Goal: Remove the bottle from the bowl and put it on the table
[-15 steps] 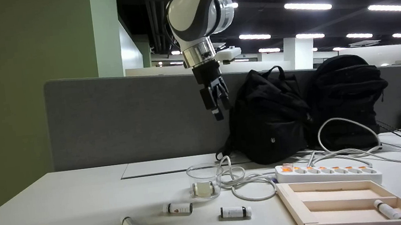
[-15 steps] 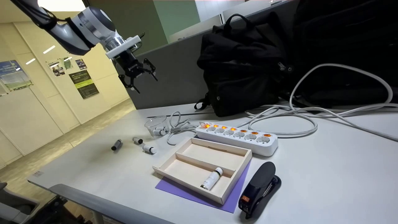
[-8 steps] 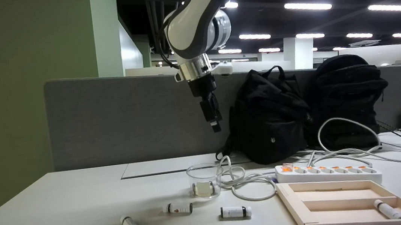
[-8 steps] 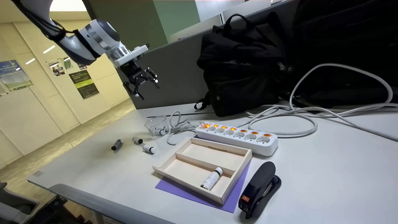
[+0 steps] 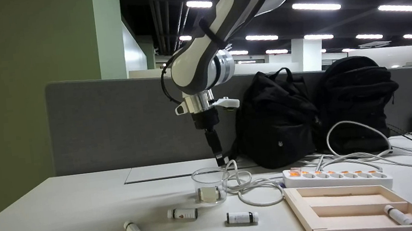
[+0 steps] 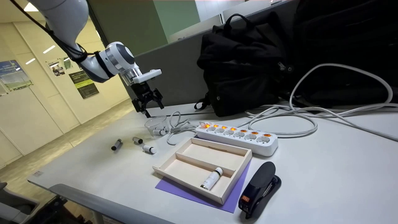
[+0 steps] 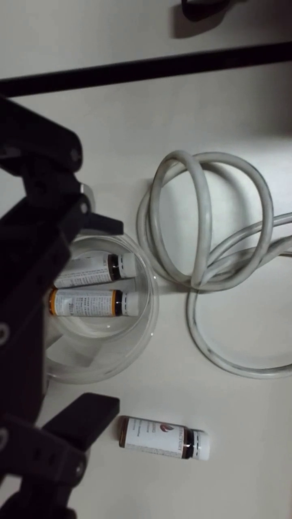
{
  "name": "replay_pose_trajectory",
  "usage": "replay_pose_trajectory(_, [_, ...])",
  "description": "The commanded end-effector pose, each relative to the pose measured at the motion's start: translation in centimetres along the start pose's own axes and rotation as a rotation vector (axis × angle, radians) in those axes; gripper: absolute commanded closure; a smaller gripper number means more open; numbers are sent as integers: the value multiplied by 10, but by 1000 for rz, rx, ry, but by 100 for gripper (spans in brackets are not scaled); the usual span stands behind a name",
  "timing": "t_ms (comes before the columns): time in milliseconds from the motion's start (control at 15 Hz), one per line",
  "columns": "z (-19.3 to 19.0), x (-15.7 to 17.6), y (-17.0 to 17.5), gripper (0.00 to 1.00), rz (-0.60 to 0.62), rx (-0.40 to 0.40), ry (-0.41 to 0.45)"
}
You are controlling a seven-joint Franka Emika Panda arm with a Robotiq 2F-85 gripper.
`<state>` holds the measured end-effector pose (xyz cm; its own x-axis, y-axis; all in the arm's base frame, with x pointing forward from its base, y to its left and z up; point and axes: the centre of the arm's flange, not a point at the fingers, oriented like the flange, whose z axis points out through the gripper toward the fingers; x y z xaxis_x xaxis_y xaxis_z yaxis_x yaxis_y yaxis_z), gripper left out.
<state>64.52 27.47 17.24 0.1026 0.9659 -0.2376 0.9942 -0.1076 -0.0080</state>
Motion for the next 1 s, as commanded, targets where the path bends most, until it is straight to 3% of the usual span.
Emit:
replay_pose_trajectory(0, [11, 10, 14, 27, -41, 50, 31])
replay_pose_trajectory(600, [32, 26, 5, 91, -88, 54, 73])
replay_pose_trajectory(933, [56, 31, -2, 100, -95, 60, 51])
